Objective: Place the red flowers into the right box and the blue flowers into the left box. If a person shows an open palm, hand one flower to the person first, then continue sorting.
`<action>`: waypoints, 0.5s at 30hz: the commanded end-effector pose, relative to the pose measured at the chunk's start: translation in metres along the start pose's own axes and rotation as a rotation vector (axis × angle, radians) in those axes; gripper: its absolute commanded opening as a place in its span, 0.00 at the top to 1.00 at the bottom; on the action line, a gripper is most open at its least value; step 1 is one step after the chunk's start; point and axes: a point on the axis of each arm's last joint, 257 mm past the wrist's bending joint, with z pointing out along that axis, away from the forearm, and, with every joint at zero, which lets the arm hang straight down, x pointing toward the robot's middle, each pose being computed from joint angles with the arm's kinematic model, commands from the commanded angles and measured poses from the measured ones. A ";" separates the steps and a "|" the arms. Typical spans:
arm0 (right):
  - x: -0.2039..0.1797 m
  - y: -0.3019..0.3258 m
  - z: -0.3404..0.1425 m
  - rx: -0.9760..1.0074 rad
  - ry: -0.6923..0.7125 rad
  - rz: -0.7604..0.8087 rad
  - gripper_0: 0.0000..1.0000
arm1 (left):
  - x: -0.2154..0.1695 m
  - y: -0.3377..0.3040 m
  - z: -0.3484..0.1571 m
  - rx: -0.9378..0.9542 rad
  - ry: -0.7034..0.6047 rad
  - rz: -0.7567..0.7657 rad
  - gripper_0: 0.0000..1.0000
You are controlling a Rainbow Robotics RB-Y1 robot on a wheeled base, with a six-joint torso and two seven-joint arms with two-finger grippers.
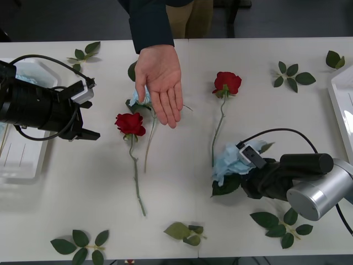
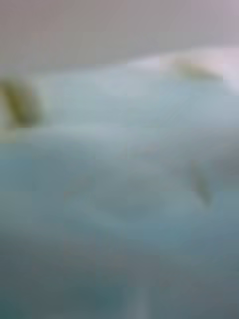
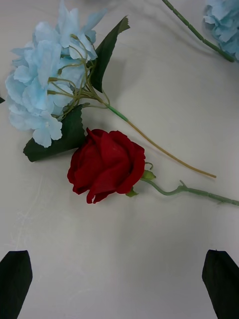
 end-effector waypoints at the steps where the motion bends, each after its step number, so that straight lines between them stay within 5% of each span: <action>1: -0.024 -0.007 -0.023 -0.008 -0.052 -0.011 1.00 | -0.023 0.009 -0.006 -0.019 -0.020 0.004 0.00; 15: -0.139 -0.009 -0.202 -0.154 -0.359 0.144 1.00 | -0.022 0.009 -0.006 -0.020 -0.019 0.003 0.00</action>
